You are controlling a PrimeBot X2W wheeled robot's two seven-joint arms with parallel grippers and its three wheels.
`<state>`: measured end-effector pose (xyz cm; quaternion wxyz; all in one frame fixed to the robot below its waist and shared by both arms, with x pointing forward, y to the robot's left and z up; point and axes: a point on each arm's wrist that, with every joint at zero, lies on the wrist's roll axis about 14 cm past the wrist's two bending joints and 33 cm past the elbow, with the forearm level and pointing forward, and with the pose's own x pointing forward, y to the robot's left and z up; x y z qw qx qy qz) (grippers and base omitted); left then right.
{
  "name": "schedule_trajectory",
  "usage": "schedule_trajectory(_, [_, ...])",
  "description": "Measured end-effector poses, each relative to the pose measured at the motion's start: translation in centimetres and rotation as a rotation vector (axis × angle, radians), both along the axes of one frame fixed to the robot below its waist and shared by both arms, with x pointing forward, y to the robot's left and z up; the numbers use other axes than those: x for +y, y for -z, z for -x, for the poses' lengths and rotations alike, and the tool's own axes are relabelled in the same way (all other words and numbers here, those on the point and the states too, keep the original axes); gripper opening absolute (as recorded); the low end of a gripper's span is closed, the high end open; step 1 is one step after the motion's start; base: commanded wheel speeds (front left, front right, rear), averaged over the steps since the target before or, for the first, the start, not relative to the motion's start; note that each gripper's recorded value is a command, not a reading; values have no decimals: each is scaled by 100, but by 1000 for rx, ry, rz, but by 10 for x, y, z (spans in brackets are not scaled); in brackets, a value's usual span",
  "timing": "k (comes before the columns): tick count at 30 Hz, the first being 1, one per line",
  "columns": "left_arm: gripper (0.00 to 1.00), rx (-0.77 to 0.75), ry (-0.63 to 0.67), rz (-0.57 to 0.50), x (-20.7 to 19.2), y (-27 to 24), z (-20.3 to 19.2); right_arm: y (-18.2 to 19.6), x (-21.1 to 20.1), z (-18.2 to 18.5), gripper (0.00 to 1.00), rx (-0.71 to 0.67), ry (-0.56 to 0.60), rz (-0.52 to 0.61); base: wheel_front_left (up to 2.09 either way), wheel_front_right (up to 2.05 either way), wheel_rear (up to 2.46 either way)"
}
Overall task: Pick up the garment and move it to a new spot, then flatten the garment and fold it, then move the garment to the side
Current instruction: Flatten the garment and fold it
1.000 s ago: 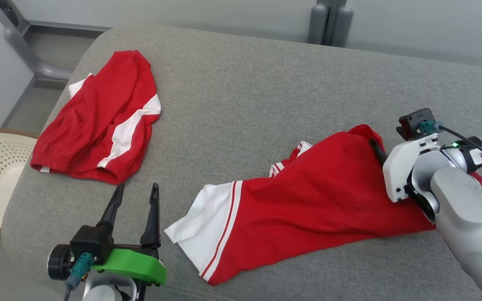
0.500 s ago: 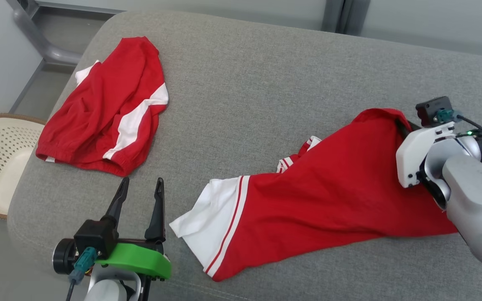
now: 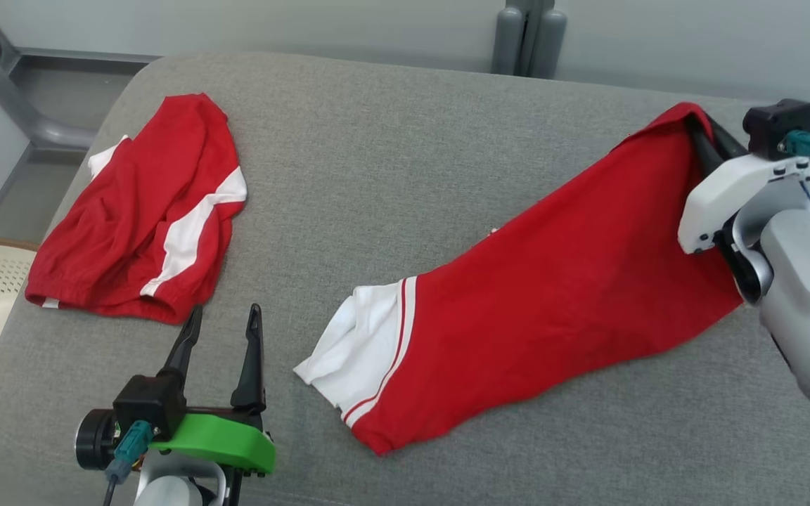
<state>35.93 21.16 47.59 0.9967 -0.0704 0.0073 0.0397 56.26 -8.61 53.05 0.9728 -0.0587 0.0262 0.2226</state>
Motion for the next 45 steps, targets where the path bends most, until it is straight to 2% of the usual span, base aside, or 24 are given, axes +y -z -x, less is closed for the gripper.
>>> schedule_trajectory(5, [100,2,16,6,-6,2,3,0,-4,29,0,-15,-14,-68,0,0,0])
schedule_trajectory(9, [100,-1,48,8,-16,1,3,15,-22,67,0,0,1,-106,0,0,0])
schedule_trajectory(19, [100,-25,131,16,-42,-5,-3,68,-123,164,0,106,259,-180,0,0,0])
schedule_trajectory(24, [100,-32,162,15,-51,-7,-6,102,-145,213,0,207,350,-197,0,0,0])
schedule_trajectory(25, [100,-34,166,13,-53,-8,-6,107,-148,218,25,221,362,-195,0,0,0])
schedule_trajectory(26, [100,-36,171,12,-54,-8,-6,109,-149,224,54,228,370,-194,0,0,0])
schedule_trajectory(27, [100,-37,176,12,-56,-9,-6,110,-149,226,100,228,379,-204,0,0,0])
schedule_trajectory(39, [100,-47,170,4,-52,-12,0,59,-104,208,100,52,225,-184,0,0,0])
schedule_trajectory(45, [100,-48,140,3,-42,-12,6,40,-59,184,100,13,73,-129,0,0,0])
